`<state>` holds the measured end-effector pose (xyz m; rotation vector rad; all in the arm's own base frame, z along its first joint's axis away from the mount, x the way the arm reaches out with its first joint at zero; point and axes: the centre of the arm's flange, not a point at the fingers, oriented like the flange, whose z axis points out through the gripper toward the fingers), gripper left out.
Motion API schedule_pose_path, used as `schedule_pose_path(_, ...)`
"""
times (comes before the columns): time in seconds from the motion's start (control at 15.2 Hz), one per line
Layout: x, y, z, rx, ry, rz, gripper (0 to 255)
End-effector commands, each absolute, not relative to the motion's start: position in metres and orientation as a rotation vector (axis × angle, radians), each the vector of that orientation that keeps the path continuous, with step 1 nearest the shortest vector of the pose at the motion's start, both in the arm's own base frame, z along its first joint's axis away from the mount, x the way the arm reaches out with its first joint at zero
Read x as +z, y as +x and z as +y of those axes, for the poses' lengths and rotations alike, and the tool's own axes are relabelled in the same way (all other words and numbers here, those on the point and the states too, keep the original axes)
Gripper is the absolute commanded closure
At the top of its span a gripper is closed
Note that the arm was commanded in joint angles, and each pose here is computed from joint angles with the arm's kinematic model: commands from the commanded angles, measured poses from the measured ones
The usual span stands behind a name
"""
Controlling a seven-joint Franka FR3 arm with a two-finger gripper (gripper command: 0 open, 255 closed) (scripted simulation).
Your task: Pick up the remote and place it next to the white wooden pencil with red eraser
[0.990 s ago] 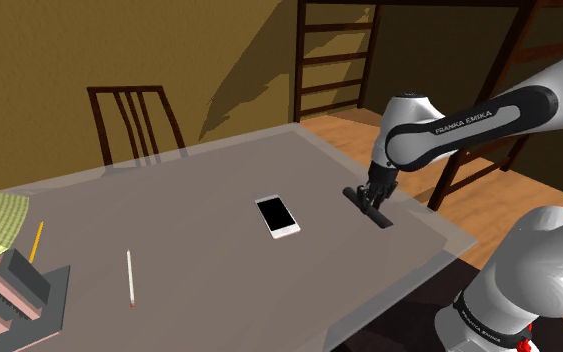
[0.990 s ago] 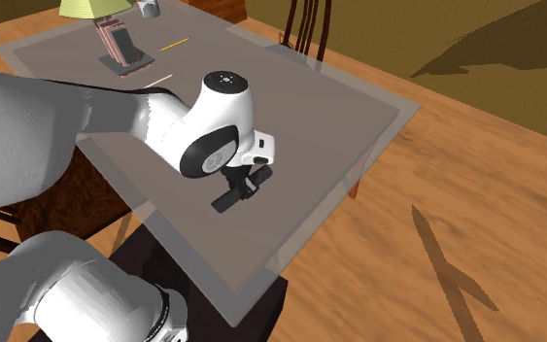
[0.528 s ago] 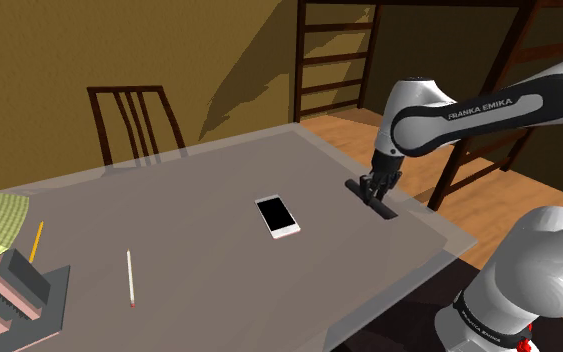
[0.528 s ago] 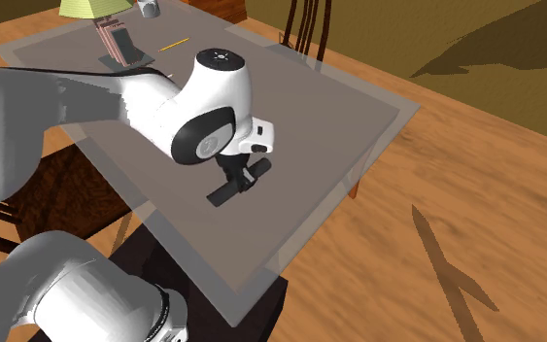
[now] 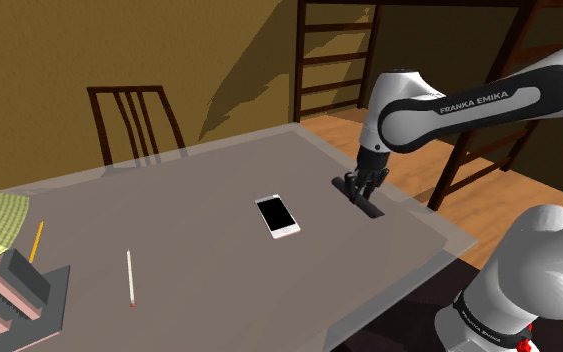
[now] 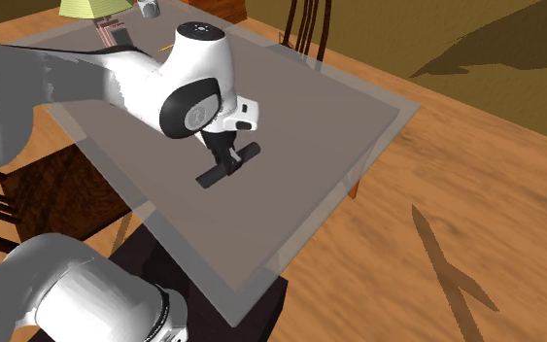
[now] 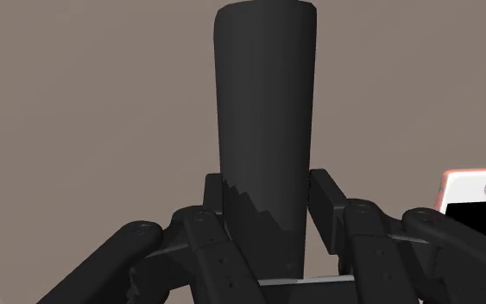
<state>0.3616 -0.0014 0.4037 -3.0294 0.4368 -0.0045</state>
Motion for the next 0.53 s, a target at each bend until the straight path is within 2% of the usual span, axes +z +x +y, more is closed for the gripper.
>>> schedule_pose_path(0.0,0.403,0.369,0.026,-0.004,-3.028,0.438,255)
schedule_pose_path(0.46,0.404,0.399,0.113,-0.004,-3.028,0.438,255)
